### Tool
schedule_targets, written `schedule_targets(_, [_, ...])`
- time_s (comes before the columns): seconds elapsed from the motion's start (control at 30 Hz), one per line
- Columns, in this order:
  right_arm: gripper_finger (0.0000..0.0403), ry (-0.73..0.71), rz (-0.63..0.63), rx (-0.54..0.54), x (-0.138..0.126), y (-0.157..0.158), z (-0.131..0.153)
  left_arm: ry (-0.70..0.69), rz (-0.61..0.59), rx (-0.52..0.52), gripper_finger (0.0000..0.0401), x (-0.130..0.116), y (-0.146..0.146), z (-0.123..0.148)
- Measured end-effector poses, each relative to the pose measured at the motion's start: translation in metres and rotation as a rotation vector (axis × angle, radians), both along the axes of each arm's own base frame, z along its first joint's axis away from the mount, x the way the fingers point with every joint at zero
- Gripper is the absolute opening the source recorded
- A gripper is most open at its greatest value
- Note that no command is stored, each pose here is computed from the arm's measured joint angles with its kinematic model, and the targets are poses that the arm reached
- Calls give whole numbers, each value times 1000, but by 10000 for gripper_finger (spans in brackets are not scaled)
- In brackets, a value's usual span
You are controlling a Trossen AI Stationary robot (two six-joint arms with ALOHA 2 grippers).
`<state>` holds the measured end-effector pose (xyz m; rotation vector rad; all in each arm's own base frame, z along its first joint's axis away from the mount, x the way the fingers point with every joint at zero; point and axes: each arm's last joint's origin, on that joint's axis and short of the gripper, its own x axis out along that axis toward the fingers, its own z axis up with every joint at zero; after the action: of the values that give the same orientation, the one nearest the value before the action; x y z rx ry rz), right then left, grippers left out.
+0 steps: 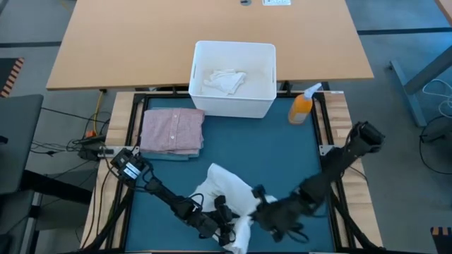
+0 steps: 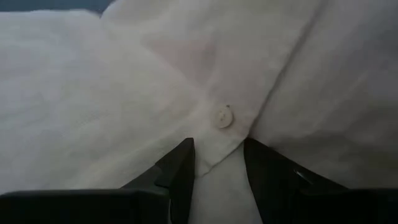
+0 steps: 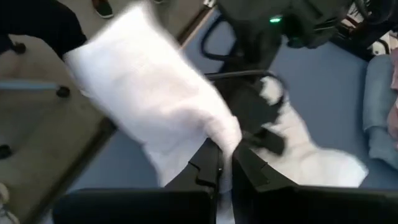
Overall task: Fold Laundry from Bin
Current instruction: Fold the white shirt
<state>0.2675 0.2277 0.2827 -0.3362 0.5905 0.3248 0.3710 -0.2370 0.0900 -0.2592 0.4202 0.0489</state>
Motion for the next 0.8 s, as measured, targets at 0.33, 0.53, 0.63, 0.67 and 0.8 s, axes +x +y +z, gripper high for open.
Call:
schedule_targets(0.33, [35,-33,105,-40,22,-23,4,113,-27,164,130,-17,-3,34])
schedule_targets(0.53, [35,-43,140,-34,11,-15,10,164,138,309,130,-49,-2,65])
schedule_targets(0.63, [35,-57,137,-40,7,-11,12,156,233,339,130,-68,-3,56])
schedule_targets(0.67, [35,-59,136,-45,5,-10,13,149,250,323,130,-73,-4,51])
schedule_targets(0.8, [35,-65,123,-56,5,-10,13,99,264,179,130,-84,-2,33])
